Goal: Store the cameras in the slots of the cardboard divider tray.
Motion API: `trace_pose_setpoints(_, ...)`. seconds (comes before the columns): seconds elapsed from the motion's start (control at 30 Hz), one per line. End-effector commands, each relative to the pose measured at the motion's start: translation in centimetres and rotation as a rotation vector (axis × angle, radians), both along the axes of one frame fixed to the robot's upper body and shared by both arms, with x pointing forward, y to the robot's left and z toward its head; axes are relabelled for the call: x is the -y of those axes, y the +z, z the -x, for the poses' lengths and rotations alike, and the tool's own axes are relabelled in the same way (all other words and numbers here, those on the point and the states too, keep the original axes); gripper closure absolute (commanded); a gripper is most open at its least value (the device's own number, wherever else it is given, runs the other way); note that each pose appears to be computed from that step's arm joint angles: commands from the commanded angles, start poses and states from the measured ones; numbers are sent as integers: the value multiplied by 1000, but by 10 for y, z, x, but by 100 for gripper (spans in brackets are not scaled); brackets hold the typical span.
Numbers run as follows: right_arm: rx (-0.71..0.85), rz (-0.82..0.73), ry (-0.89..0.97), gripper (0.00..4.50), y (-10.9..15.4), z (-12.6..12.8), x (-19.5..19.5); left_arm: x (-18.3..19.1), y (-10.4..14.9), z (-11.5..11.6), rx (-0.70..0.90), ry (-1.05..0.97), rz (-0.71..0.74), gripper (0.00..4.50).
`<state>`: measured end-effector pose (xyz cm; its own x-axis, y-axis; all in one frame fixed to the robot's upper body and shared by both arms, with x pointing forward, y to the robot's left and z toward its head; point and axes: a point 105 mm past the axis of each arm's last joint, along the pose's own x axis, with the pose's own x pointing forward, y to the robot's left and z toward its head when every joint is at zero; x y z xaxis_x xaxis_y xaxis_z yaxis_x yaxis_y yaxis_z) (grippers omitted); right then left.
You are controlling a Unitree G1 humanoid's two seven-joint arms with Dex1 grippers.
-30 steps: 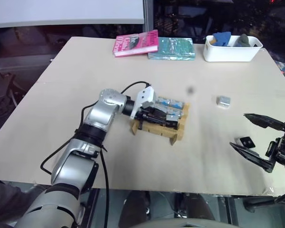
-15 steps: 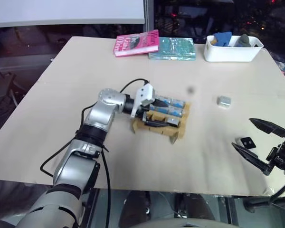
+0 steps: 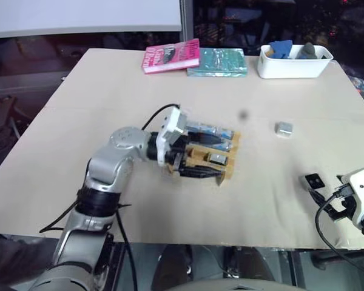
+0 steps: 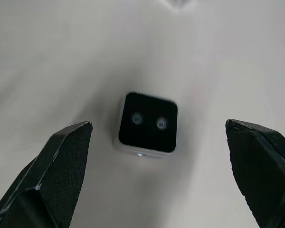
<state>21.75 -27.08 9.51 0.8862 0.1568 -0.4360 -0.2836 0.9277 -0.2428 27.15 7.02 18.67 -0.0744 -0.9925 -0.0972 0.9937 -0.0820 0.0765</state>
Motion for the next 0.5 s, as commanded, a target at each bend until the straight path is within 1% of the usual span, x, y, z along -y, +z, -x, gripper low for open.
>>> trace_pose_setpoints(0.03,2,-64,-34,0,3,-2,-1,-3,12,9,28,9,25,19)
trace_pose_setpoints(0.13,-12,-78,-67,0,-3,-6,3,-5,8,14,17,20,19,19)
trace_pose_setpoints(0.33,-19,-100,-61,0,-7,-14,-4,-5,7,15,8,36,21,19)
trace_pose_setpoints(0.37,-21,-104,-65,58,-9,-15,-3,-5,7,16,7,38,22,7)
trace_pose_setpoints(0.4,-23,-106,-63,79,-10,-16,-3,-5,7,16,6,38,22,7)
trace_pose_setpoints(0.43,-23,-103,-58,136,-10,-17,-3,-5,7,16,5,39,22,7)
trace_pose_setpoints(0.5,-23,-106,-50,223,-10,-19,-4,-5,7,16,2,41,22,7)
